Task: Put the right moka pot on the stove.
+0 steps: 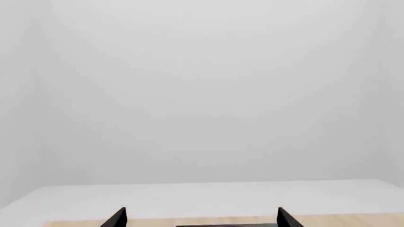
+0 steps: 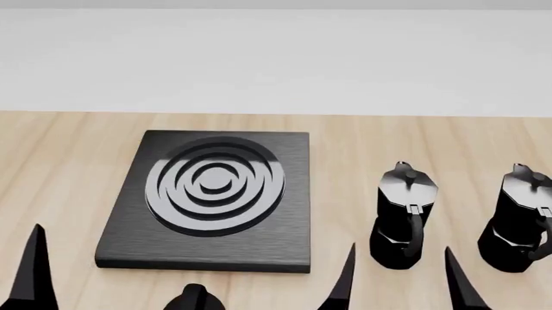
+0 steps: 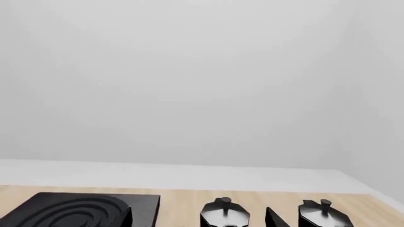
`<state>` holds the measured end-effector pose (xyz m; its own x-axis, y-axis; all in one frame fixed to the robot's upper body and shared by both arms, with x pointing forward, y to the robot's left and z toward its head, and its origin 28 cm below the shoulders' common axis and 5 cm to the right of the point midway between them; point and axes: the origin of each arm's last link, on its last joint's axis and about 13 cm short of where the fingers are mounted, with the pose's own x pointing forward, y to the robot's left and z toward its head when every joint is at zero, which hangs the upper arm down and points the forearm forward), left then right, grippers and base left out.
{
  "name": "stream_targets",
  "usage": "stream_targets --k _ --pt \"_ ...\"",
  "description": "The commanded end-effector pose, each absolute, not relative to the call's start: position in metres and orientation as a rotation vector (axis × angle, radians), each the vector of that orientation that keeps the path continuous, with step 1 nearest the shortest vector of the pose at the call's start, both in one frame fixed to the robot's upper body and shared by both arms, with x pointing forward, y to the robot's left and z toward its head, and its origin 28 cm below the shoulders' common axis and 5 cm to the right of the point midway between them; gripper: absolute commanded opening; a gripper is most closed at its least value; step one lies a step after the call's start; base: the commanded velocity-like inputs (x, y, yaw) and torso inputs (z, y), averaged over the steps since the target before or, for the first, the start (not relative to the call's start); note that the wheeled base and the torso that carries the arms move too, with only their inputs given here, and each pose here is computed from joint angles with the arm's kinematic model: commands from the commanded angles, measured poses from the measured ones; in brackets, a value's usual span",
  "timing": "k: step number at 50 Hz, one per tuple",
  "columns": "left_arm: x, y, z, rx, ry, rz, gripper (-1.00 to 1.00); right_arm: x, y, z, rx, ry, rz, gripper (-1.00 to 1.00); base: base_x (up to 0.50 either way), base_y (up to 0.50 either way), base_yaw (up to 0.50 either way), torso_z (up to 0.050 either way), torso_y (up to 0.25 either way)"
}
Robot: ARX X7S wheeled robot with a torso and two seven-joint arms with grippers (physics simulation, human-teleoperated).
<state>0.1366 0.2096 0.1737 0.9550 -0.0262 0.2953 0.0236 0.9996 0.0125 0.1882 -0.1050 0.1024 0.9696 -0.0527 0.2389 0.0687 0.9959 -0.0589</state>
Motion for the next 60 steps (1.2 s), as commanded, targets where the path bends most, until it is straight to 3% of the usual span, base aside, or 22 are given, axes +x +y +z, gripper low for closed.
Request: stream_targets --k 1,60 --pt "0.1345 0.21 0.1751 0.016 -0.299 -0.018 1.0 0.1862 -0.104 0.1011 -0.068 -0.244 -0.054 1.0 0.0 0.0 0.0 0.0 0.0" --pt "0.1355 0.2105 0.1736 0.004 -0.289 -0.012 1.0 0.1846 -0.1057 0.1013 -0.086 -0.252 -0.062 1.0 0.0 0.0 0.0 0.0 -0.115"
